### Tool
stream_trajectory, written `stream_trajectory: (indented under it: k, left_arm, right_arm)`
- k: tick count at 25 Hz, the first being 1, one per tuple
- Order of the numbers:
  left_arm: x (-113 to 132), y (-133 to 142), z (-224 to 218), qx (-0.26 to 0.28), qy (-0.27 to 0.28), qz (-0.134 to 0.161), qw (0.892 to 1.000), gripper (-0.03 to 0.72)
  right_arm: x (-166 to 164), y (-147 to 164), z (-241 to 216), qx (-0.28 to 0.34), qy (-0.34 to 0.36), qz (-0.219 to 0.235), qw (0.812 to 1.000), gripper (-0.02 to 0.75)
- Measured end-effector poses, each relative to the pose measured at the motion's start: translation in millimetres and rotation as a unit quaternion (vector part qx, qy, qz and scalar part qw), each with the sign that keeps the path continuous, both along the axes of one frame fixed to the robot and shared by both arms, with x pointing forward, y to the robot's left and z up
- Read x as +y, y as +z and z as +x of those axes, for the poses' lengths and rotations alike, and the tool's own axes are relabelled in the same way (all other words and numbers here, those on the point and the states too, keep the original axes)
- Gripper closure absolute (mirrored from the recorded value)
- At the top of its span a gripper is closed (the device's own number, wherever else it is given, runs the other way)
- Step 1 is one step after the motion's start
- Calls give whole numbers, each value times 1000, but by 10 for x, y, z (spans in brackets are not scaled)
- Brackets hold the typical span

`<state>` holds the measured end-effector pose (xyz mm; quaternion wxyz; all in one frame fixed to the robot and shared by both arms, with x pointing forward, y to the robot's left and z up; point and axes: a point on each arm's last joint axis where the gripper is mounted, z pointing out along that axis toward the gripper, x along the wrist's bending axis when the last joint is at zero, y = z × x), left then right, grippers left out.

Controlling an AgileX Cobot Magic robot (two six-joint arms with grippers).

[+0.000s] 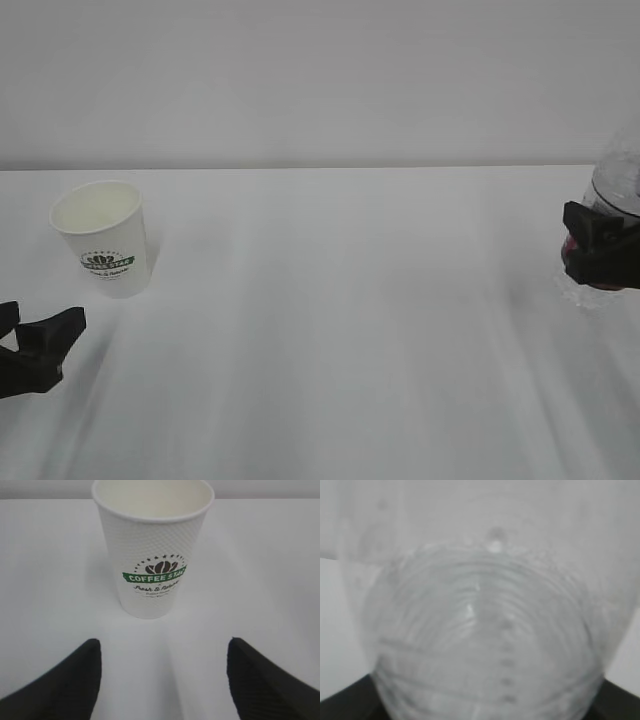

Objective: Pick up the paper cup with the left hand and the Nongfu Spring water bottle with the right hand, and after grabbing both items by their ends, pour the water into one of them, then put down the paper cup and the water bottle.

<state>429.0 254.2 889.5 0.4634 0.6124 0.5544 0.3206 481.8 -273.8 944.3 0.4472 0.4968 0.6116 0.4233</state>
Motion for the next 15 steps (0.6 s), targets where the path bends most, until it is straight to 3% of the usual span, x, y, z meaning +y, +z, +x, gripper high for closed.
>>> stream_trajectory:
  k: [15]
  left_arm:
    - [-6,0,-1,0,-3,0,1000,120]
  right_arm:
    - [113,277,-213,6,81,-15,997,251]
